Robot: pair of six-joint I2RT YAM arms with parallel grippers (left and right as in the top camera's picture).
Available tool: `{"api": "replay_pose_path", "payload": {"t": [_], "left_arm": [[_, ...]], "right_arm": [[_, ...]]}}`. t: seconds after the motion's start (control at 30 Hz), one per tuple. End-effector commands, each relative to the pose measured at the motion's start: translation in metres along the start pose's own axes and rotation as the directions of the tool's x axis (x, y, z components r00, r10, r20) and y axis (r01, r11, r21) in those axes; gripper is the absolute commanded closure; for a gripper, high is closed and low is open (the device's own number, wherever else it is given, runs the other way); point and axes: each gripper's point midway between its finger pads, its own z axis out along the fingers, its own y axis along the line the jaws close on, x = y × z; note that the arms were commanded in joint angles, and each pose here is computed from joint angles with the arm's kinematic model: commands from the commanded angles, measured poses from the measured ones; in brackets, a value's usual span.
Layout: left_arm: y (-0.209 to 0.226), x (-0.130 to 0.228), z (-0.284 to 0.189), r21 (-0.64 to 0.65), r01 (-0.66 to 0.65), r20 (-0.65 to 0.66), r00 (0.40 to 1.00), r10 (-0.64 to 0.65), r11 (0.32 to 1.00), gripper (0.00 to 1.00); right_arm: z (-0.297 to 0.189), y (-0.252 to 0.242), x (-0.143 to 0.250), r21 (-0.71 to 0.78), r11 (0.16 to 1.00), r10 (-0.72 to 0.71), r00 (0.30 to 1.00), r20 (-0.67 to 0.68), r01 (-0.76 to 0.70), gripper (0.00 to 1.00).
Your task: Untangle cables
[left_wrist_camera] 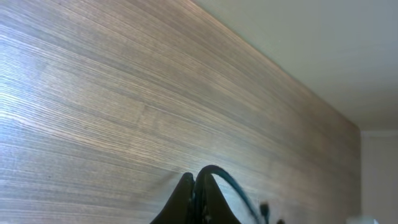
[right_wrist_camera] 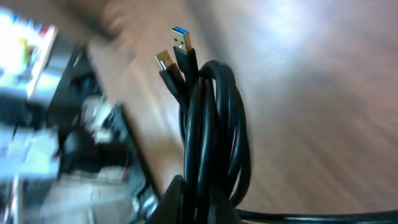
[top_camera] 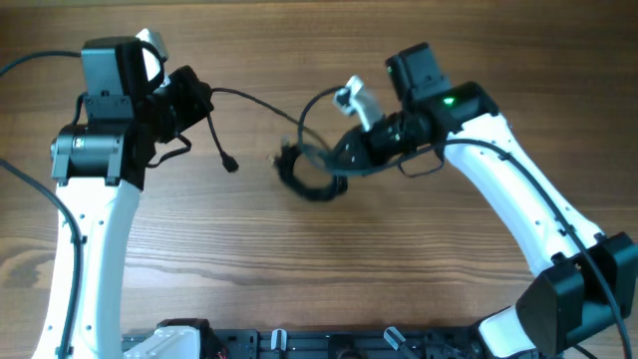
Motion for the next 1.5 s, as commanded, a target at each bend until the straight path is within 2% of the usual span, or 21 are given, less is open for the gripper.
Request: {"api": "replay_pose_path", "payload": {"t": [0.0,0.1,0.23,0.37,0.5,0.63,0.73,0.87,1.0,1.17,1.27,1.33,1.4,1.47], "left_arm": [[0.014,-0.012,0.016,-0.060,-0.007,0.019,1.000,0.009,0.998,0.96],[0.019,-0.015,0.035,-0.069,-0.007,0.005,1.000,0.007,0.998,0.96],[0.028,-0.011,0.057,-0.093,0.002,-0.035,0.999,-0.005,0.996,0.96],[0.033,0.010,0.073,-0.125,-0.007,-0.120,0.993,-0.008,0.992,0.96],[0.028,0.047,0.086,-0.150,-0.047,-0.244,0.970,0.009,0.988,0.96],[0.021,0.073,0.086,-0.156,-0.084,-0.319,0.947,0.030,0.984,0.96],[0.025,0.085,0.081,-0.180,-0.090,-0.363,0.932,0.019,0.980,0.96],[0.033,0.096,0.074,-0.214,-0.090,-0.410,0.912,-0.005,0.973,0.96],[0.039,0.107,0.068,-0.235,-0.103,-0.454,0.891,-0.016,0.966,0.96],[0.025,0.127,0.059,-0.096,-0.154,-0.562,0.824,0.075,0.983,0.96],[0.008,0.142,0.051,0.065,-0.175,-0.621,0.763,0.177,0.982,0.96],[-0.013,0.155,0.039,0.252,-0.168,-0.643,0.706,0.295,0.953,0.96],[-0.033,0.163,0.027,0.425,-0.149,-0.623,0.667,0.408,0.893,0.96],[-0.039,0.165,0.023,0.483,-0.152,-0.602,0.657,0.453,0.862,0.96]], "right_arm": [[0.010,0.042,0.012,-0.159,0.960,-0.236,0.971,-0.025,0.230,0.96],[0.014,0.061,0.029,-0.231,0.935,-0.291,0.955,-0.064,0.270,0.96],[0.008,0.084,0.029,-0.332,0.891,-0.330,0.944,-0.003,0.310,0.96],[-0.003,0.098,0.010,-0.378,0.864,-0.320,0.943,0.097,0.332,0.96],[-0.016,0.082,-0.035,-0.338,0.908,-0.192,0.962,0.193,0.248,0.96],[-0.031,0.043,-0.079,-0.187,0.978,-0.033,0.957,0.289,0.090,0.96],[-0.048,0.006,-0.100,-0.076,0.995,0.082,0.923,0.376,-0.057,0.96],[-0.077,-0.052,-0.108,0.055,0.949,0.245,0.835,0.492,-0.311,0.96],[-0.102,-0.091,-0.107,0.121,0.875,0.318,0.745,0.586,-0.468,0.96],[-0.116,-0.119,-0.100,0.195,0.785,0.342,0.674,0.655,-0.588,0.96],[-0.123,-0.140,-0.083,0.268,0.686,0.359,0.635,0.684,-0.676,0.96],[-0.129,-0.154,-0.068,0.333,0.605,0.355,0.619,0.700,-0.723,0.96],[-0.136,-0.166,-0.050,0.399,0.516,0.354,0.613,0.706,-0.757,0.96],[-0.139,-0.170,-0.040,0.430,0.473,0.355,0.614,0.705,-0.769,0.96]]}}
